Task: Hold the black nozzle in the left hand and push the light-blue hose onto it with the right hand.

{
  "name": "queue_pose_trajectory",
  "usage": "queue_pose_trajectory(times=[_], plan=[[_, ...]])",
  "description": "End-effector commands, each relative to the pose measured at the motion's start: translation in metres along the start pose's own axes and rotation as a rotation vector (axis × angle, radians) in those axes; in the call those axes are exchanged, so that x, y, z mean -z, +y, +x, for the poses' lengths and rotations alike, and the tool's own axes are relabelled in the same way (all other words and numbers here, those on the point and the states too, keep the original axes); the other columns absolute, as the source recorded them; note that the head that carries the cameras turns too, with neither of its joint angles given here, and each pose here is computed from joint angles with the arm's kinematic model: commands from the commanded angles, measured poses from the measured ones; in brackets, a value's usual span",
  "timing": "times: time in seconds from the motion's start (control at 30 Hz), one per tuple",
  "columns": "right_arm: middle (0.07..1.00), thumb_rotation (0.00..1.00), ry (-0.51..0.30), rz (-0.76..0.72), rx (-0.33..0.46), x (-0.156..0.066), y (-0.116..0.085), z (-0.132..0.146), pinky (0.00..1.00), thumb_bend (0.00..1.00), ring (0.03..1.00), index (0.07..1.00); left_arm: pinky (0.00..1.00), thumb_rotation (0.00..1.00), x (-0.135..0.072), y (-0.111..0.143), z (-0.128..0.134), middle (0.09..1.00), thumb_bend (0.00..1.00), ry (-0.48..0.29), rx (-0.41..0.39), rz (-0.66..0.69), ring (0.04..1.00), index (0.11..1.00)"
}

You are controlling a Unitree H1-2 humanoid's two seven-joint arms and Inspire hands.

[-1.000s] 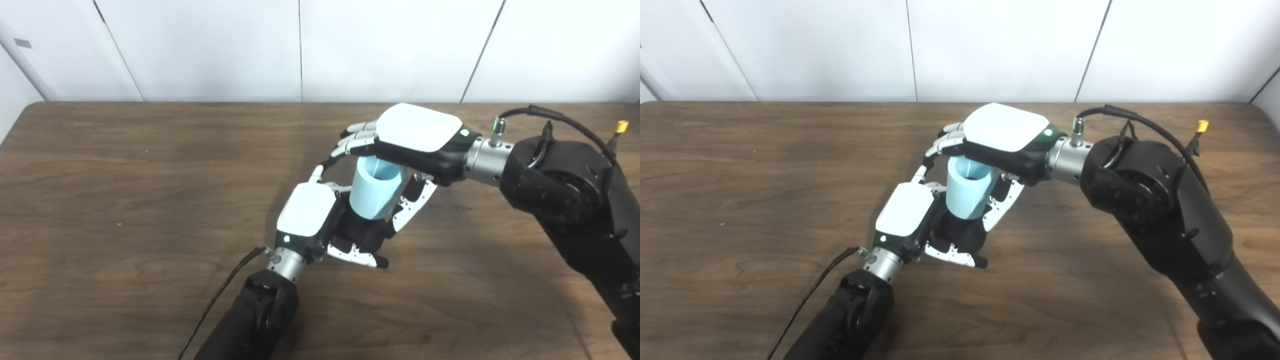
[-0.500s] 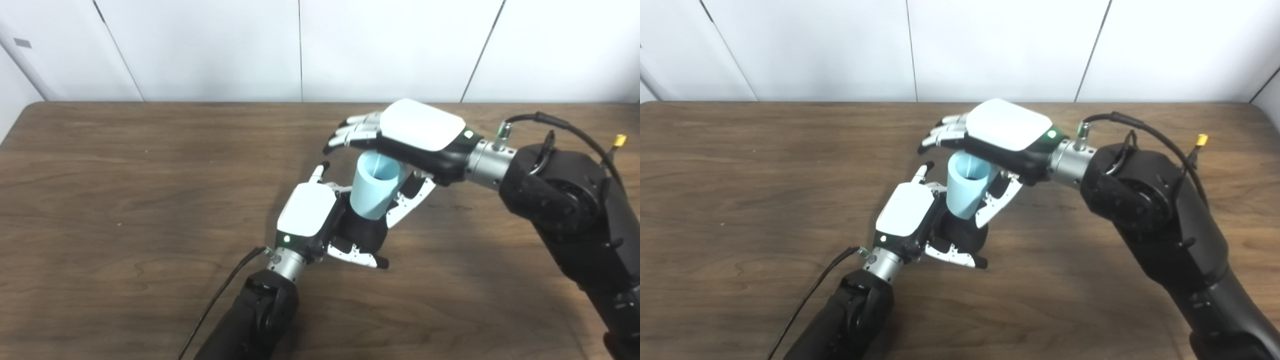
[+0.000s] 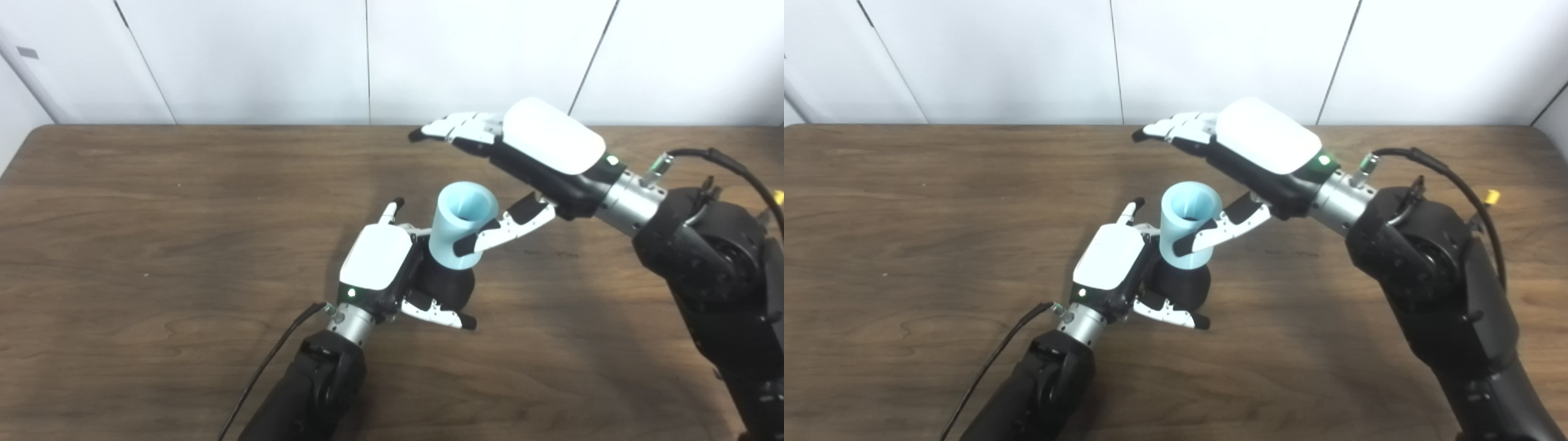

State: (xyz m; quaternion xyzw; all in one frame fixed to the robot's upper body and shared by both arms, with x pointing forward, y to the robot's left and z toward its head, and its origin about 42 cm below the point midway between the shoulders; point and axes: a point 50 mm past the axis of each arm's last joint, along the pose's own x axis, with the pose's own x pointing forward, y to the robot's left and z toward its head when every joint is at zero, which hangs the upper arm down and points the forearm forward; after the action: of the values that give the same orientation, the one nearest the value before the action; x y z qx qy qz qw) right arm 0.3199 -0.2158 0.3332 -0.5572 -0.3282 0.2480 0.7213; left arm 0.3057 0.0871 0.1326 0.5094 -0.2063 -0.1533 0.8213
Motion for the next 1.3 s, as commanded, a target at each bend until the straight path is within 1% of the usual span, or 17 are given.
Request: queue_pose_trajectory(times=[0.0, 0.13, 0.2, 0.27, 0.4, 0.53, 0.6, 0.63, 0.7, 0.9, 1.0, 1.13, 1.2, 1.27], plan=[[0.881, 0.56, -0.023, -0.043, 0.064, -0.005, -0.014, -0.006, 0.76, 0.62, 0.866, 0.876, 1.00, 0.00, -0.008, 0.007, 0.007, 0.447, 0.52, -0.034, -0.040, 0.009, 0.653, 0.511], [0.896, 0.59, -0.023, -0.040, 0.025, -0.009, -0.003, -0.019, 0.77, 0.61, 0.871, 0.887, 1.00, 0.00, -0.007, 0.007, 0.007, 0.449, 0.52, -0.033, -0.040, 0.008, 0.655, 0.509], [0.921, 0.63, -0.028, -0.029, 0.009, -0.011, 0.003, -0.024, 0.81, 0.61, 0.899, 0.902, 1.00, 0.00, -0.007, 0.007, 0.007, 0.450, 0.52, -0.031, -0.040, 0.008, 0.656, 0.508], [0.932, 0.67, -0.025, -0.024, 0.001, -0.013, 0.008, -0.028, 0.83, 0.62, 0.914, 0.908, 1.00, 0.00, -0.007, 0.007, 0.008, 0.450, 0.52, -0.030, -0.042, 0.008, 0.655, 0.508], [0.964, 0.69, -0.023, -0.017, -0.014, -0.024, 0.022, -0.039, 0.88, 0.62, 0.957, 0.931, 1.00, 0.00, -0.008, 0.007, 0.008, 0.445, 0.52, -0.027, -0.038, 0.003, 0.656, 0.512], [0.997, 0.72, -0.037, -0.047, -0.029, -0.032, 0.033, -0.047, 0.86, 0.62, 0.977, 0.951, 1.00, 0.00, -0.008, 0.007, 0.009, 0.446, 0.52, -0.032, -0.036, 0.006, 0.656, 0.509], [1.000, 0.76, -0.045, -0.066, -0.035, -0.034, 0.036, -0.048, 0.84, 0.61, 0.970, 0.954, 1.00, 0.00, -0.008, 0.007, 0.009, 0.442, 0.52, -0.032, -0.039, 0.008, 0.652, 0.513], [1.000, 0.76, -0.048, -0.072, -0.032, -0.035, 0.038, -0.047, 0.84, 0.62, 0.970, 0.954, 1.00, 0.00, -0.008, 0.007, 0.009, 0.441, 0.52, -0.034, -0.041, 0.008, 0.651, 0.514], [1.000, 0.76, -0.051, -0.074, -0.023, -0.036, 0.040, -0.047, 0.83, 0.62, 0.967, 0.947, 1.00, 0.00, -0.008, 0.006, 0.009, 0.439, 0.52, -0.034, -0.044, 0.005, 0.649, 0.516], [1.000, 0.80, -0.061, -0.070, -0.007, -0.038, 0.039, -0.047, 0.87, 0.60, 0.983, 0.957, 1.00, 0.00, -0.008, 0.006, 0.009, 0.446, 0.52, -0.029, -0.037, 0.010, 0.653, 0.511], [0.996, 0.79, -0.060, -0.055, 0.002, -0.039, 0.038, -0.048, 0.87, 0.59, 0.987, 0.953, 1.00, 0.00, -0.008, 0.006, 0.009, 0.448, 0.52, -0.030, -0.036, 0.010, 0.653, 0.509], [0.975, 0.78, -0.058, -0.049, 0.015, -0.040, 0.036, -0.050, 0.86, 0.59, 0.974, 0.921, 1.00, 0.00, -0.008, 0.006, 0.009, 0.445, 0.52, -0.032, -0.040, 0.008, 0.652, 0.511], [0.952, 0.76, -0.059, -0.040, 0.027, -0.042, 0.035, -0.051, 0.84, 0.59, 0.952, 0.893, 1.00, 0.00, -0.007, 0.007, 0.008, 0.445, 0.52, -0.032, -0.039, 0.010, 0.653, 0.510], [0.945, 0.76, -0.059, -0.041, 0.033, -0.043, 0.032, -0.052, 0.83, 0.59, 0.946, 0.885, 1.00, 0.00, -0.007, 0.007, 0.008, 0.446, 0.52, -0.032, -0.039, 0.011, 0.652, 0.510]])
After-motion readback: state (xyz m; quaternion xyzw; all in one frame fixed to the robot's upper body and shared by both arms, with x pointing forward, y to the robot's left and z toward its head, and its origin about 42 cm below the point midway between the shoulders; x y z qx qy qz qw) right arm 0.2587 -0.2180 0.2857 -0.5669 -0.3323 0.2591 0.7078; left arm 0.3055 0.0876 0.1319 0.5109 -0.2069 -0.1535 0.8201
